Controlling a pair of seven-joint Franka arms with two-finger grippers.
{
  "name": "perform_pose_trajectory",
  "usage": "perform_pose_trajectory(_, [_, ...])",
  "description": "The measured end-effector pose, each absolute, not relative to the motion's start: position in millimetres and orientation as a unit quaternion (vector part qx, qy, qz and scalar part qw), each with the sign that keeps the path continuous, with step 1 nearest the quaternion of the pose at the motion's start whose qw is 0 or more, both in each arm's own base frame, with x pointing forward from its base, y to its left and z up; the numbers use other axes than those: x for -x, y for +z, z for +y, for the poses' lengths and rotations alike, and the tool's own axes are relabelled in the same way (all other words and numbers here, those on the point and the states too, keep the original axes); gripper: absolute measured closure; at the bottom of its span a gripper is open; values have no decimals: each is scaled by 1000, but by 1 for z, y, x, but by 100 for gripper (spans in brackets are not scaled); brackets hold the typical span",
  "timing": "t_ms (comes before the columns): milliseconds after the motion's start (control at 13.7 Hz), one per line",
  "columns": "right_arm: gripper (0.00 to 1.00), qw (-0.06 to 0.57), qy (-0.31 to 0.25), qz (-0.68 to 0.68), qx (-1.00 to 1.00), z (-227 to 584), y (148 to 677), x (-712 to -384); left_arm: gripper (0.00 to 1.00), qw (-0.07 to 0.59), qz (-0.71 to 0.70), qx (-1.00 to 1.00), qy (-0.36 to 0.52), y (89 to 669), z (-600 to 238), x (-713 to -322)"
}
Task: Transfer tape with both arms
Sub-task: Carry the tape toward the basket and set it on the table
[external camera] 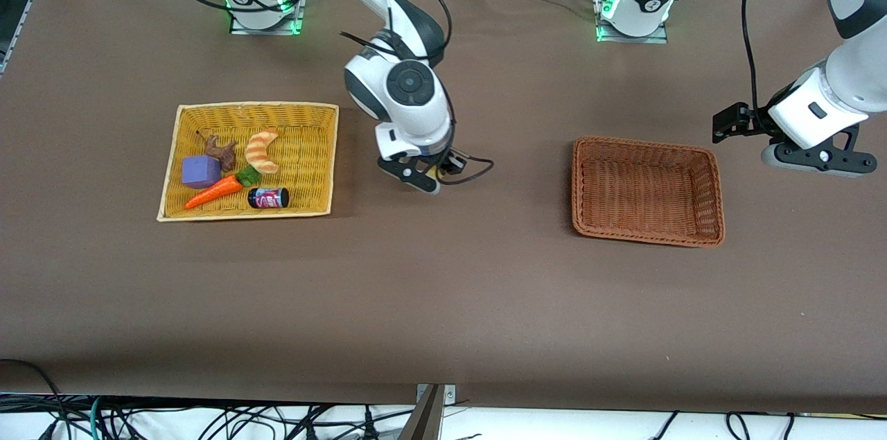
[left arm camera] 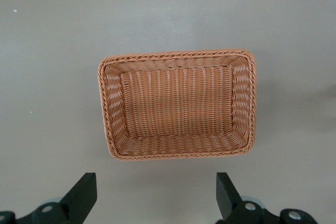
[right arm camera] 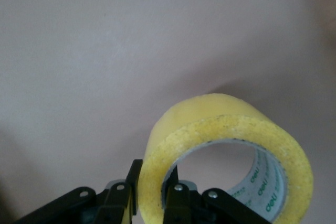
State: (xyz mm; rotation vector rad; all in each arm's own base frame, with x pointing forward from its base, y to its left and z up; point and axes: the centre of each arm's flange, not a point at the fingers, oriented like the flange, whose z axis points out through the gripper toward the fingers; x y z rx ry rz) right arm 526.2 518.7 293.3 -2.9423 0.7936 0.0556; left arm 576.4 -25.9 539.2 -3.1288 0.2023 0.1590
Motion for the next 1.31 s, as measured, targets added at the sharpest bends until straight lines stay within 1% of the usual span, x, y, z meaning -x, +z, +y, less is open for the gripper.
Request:
perform_pose_trajectory(437, [78,48,33,268,962,559,245,-495,0,1,64,997,48,542,-26,-577])
perform_pose_trajectory(728, [78,42,20,262,964,571,200,-481,0,1,64,997,48,543,-26,-577])
perform_pose_trajectory(874, [78,43,17,262,964,573,201,-481,0,1,64,997,48,543,-26,-577])
perform_pose_trajectory(1019, [63,43,11,259,965,573,203,-483,0,1,64,997,48,543,-26,-577])
perform_pose_trajectory(1092, [52,40,-1,251,967,573,206,-485,0,0,64,997,48,543,-26,-577])
perform_pose_trajectory(1165, [43,36,-13,244,969,573,213,-488,0,-4,64,997,48,543,-27,-577])
perform_pose_trajectory(1311, [22,23,-26,238,971,574,243,-497,0,-20,63,996,52,542,-31,-576])
